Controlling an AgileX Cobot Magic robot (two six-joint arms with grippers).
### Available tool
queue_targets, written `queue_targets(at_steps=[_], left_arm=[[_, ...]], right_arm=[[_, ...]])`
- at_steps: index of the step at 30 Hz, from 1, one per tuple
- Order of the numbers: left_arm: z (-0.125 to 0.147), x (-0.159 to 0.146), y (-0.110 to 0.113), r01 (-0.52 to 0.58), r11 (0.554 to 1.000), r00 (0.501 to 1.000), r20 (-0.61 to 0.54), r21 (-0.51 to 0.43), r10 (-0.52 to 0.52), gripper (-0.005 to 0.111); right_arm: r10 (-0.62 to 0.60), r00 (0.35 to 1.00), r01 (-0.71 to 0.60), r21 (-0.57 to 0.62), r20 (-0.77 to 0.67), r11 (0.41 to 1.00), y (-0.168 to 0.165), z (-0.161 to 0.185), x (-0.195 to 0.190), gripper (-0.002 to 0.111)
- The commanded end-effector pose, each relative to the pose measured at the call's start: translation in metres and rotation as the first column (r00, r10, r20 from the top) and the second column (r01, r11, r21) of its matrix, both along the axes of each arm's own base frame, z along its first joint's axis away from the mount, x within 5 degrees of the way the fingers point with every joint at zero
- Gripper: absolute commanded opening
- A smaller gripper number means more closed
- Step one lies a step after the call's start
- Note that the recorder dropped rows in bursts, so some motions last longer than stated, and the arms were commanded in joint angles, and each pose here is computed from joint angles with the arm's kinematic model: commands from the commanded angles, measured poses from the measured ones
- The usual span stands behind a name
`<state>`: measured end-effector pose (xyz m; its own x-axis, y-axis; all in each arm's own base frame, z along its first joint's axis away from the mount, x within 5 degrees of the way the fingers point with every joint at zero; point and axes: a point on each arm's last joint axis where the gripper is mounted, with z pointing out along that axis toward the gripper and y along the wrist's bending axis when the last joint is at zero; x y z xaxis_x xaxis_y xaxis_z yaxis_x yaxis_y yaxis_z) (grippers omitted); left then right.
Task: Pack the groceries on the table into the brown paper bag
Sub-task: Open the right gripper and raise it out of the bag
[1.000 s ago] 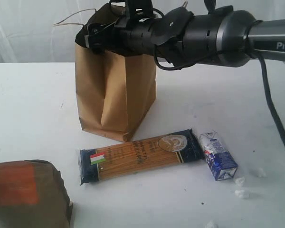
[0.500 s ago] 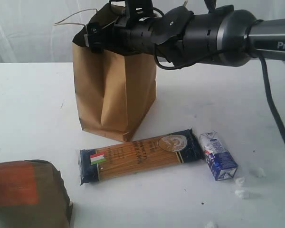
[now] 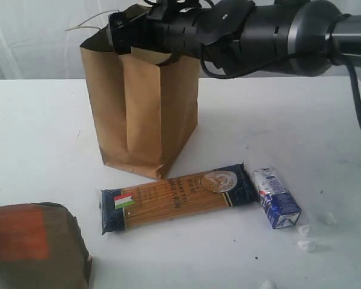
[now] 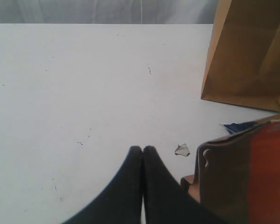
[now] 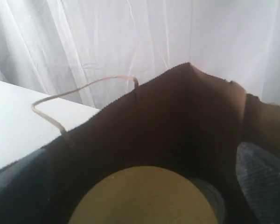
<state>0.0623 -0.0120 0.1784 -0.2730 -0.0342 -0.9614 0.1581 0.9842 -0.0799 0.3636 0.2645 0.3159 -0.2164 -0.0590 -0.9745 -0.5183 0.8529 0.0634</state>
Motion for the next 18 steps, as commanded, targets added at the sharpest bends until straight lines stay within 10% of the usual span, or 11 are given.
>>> queue_targets(at_steps=[1, 18], left_arm=[[0.0, -0.001, -0.001, 0.006, 1.0, 1.0, 0.001, -0.016, -0.006, 0.0], [0.0, -0.001, -0.001, 0.031, 0.996, 0.999, 0.017, 0.08, -0.033, 0.0]], right_arm=[[-0.004, 0.999, 0.002, 0.026, 0.047, 1.0, -0.009, 0.024, -0.007, 0.105], [0.163, 0.964, -0.158, -0.04, 0.209, 0.987, -0.034, 0.105, -0.063, 0.105]])
